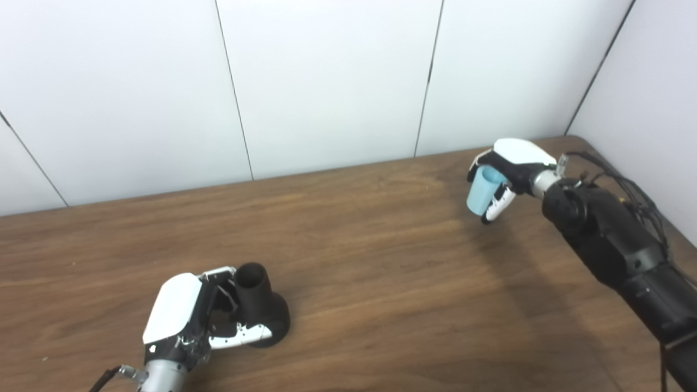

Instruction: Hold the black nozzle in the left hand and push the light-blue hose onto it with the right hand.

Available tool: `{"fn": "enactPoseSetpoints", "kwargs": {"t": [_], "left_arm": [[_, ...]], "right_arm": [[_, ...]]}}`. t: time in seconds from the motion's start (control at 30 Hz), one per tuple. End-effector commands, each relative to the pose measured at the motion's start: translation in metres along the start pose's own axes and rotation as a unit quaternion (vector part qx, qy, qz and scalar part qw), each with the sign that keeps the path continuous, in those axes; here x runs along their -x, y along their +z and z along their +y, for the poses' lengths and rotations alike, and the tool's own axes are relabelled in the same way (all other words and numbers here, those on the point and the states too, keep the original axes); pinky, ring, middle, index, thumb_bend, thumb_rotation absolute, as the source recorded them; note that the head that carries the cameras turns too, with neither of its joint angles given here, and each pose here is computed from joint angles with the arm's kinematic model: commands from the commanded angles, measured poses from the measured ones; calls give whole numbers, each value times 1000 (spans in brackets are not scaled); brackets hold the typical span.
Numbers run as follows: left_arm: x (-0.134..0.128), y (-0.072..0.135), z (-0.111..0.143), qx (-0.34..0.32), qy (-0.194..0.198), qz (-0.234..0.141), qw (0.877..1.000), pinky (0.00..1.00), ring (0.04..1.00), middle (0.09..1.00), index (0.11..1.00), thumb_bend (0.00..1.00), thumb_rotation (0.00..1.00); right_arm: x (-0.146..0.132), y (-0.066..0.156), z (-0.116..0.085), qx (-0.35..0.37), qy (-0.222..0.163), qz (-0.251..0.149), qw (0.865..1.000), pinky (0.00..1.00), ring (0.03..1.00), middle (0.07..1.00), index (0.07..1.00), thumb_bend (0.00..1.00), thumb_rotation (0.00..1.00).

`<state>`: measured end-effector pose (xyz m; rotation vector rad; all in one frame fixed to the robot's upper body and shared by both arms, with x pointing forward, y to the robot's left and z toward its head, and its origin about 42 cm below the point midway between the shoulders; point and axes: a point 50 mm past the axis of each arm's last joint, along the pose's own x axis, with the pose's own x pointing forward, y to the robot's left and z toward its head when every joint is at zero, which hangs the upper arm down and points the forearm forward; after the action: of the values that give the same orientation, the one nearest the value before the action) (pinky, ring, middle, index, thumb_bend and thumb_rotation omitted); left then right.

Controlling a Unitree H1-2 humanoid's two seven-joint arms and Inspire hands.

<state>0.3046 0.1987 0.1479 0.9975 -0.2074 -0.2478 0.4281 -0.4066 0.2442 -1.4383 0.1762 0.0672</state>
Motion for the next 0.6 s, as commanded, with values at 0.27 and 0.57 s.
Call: {"fn": "enactPoseSetpoints", "kwargs": {"t": [0.27,0.57], "left_arm": [[11,-12,-11,0,-51,40,998,418,373,440,483,501,0],[12,-11,-12,4,-50,34,998,436,407,464,482,504,0]], "right_arm": [[-4,-4,-22,29,-61,-1,998,523,545,596,491,524,117],[0,-3,-21,19,-96,-13,995,358,435,544,446,498,0]]}}
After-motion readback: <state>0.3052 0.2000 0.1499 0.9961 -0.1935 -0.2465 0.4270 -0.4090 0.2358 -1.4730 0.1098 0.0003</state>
